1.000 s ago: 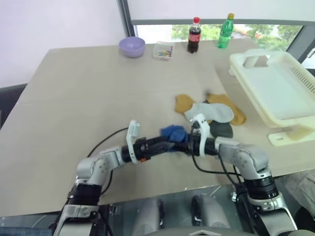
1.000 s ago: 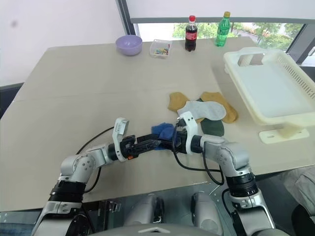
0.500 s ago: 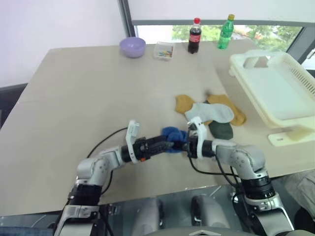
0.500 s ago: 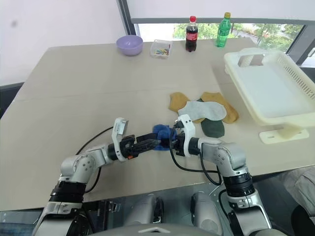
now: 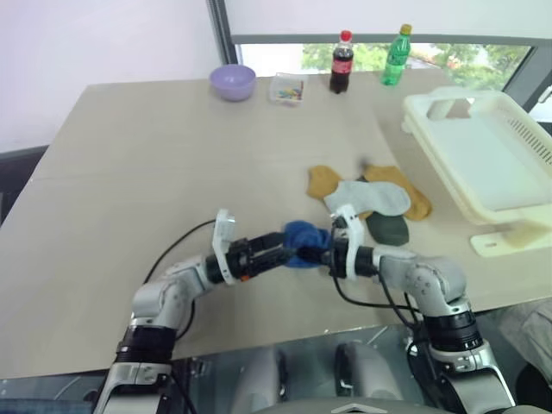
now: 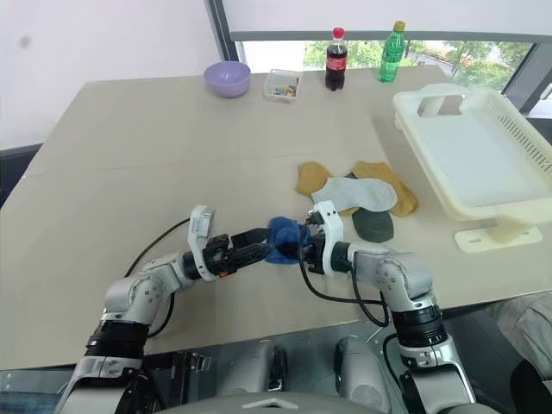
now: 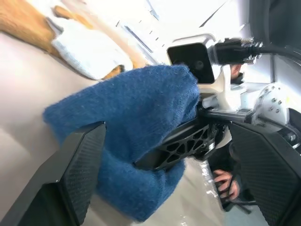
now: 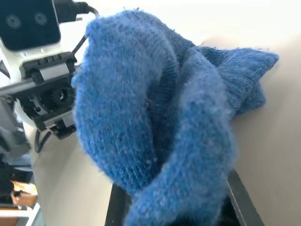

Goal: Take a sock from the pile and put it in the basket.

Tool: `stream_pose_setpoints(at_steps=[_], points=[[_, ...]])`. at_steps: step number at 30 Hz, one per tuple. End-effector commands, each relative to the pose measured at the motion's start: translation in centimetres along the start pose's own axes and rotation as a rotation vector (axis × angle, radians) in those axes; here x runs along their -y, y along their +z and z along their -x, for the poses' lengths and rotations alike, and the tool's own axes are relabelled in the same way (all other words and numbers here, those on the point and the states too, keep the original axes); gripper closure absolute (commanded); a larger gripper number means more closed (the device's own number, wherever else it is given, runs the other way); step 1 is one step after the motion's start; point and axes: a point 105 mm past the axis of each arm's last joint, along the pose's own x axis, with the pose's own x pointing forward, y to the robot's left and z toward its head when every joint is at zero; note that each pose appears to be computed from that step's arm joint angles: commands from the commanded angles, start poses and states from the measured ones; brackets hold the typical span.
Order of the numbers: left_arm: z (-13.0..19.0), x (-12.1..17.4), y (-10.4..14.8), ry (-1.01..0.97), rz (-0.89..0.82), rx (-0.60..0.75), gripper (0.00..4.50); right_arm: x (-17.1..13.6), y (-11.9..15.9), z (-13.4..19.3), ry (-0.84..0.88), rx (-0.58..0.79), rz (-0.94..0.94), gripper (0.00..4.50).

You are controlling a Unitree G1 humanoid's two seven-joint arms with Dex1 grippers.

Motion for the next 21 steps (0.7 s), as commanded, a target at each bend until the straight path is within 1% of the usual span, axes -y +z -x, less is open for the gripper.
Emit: stream_pose_setpoints(at_steps=[1,4,6,10,13,16,19,21], points=[[1.3,0.1,0.3,0.008,-0.146,-0.021,0.00,1.8,0.0,0.8,-0.080,0.026,-0.083,4.40],[1.9,0.0,-0.2,-0.012,-0.286,-0.131,0.00,2.8,1.1,1.8,-0.127,0.065,-0.084,4.40],[1.9,-0.4,0.0,-0.011,-0.350,-0.152,0.00,3.0,2.0,2.4,-0.144,0.094,-0.080,4.40],[1.1,-0.8,-0.1,-0.013,-0.462,-0.166,0.00,2.5,3.6,3.4,-0.152,0.134,-0.050,4.40],[-0.6,-0.7,-0.2,-0.016,-0.538,-0.137,0.00,1.6,5.3,4.8,-0.150,0.180,-0.033,4.40],[-2.6,-0.4,0.1,-0.009,-0.592,-0.077,0.00,1.0,6.0,6.2,-0.169,0.198,-0.023,4.40],[-5.3,0.5,0.7,-0.023,-0.637,0.005,0.00,0.6,6.9,7.8,-0.214,0.225,0.012,4.40],[-7.6,1.2,1.2,-0.041,-0.660,0.065,0.00,0.3,8.1,9.3,-0.247,0.270,0.042,4.40]])
